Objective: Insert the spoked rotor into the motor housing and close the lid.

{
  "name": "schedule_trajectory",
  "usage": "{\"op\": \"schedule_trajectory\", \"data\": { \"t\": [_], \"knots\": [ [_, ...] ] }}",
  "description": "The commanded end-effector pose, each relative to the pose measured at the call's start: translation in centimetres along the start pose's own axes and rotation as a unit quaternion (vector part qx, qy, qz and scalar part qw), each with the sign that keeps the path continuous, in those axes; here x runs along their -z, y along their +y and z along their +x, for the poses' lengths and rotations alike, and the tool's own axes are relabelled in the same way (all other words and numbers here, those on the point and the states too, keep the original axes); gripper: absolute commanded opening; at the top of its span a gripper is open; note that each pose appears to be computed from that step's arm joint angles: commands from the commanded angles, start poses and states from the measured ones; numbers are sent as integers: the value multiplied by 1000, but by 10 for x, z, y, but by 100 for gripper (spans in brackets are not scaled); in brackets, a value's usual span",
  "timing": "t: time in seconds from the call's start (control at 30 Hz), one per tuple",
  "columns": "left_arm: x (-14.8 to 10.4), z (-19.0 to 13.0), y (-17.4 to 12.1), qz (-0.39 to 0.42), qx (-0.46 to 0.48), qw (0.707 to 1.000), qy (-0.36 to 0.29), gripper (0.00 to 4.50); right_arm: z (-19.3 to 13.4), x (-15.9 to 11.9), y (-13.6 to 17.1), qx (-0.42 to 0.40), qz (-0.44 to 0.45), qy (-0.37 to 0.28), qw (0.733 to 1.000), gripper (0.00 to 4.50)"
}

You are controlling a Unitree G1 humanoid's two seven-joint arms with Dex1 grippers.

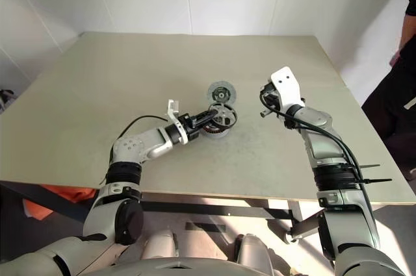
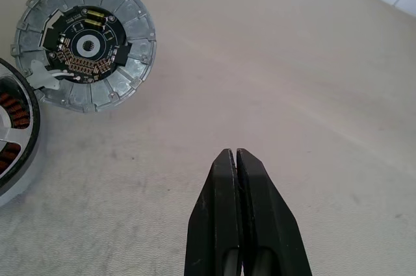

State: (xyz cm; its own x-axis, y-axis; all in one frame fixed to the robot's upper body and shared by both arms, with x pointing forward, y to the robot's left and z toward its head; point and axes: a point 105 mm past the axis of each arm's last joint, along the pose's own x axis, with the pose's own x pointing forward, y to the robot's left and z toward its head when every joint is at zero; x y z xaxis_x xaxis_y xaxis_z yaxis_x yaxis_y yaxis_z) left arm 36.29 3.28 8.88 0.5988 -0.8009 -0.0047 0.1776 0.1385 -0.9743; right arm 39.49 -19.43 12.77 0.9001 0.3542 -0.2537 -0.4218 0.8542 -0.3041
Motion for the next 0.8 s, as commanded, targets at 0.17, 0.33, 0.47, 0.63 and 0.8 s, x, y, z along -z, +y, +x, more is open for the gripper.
{"op": "schedule_trajectory", "data": {
  "t": [0.17,0.33,0.47,0.63,0.8],
  "knots": [
    [-9,-4,1,10,2,1000,-19,111,1,-19,-4,6,-14,-27,1000,0],
    [-8,-7,9,8,-17,1000,-14,204,2,-22,-3,2,-13,-29,999,0],
    [-7,-11,6,17,-13,1000,-9,204,4,-22,0,-2,-13,-31,999,0],
    [-15,-23,-2,41,-7,999,-15,204,4,-24,2,-10,-15,-33,999,0],
    [-27,-44,-21,81,23,996,-35,204,-3,-40,35,-93,-1,-71,993,0]
  ]
}}
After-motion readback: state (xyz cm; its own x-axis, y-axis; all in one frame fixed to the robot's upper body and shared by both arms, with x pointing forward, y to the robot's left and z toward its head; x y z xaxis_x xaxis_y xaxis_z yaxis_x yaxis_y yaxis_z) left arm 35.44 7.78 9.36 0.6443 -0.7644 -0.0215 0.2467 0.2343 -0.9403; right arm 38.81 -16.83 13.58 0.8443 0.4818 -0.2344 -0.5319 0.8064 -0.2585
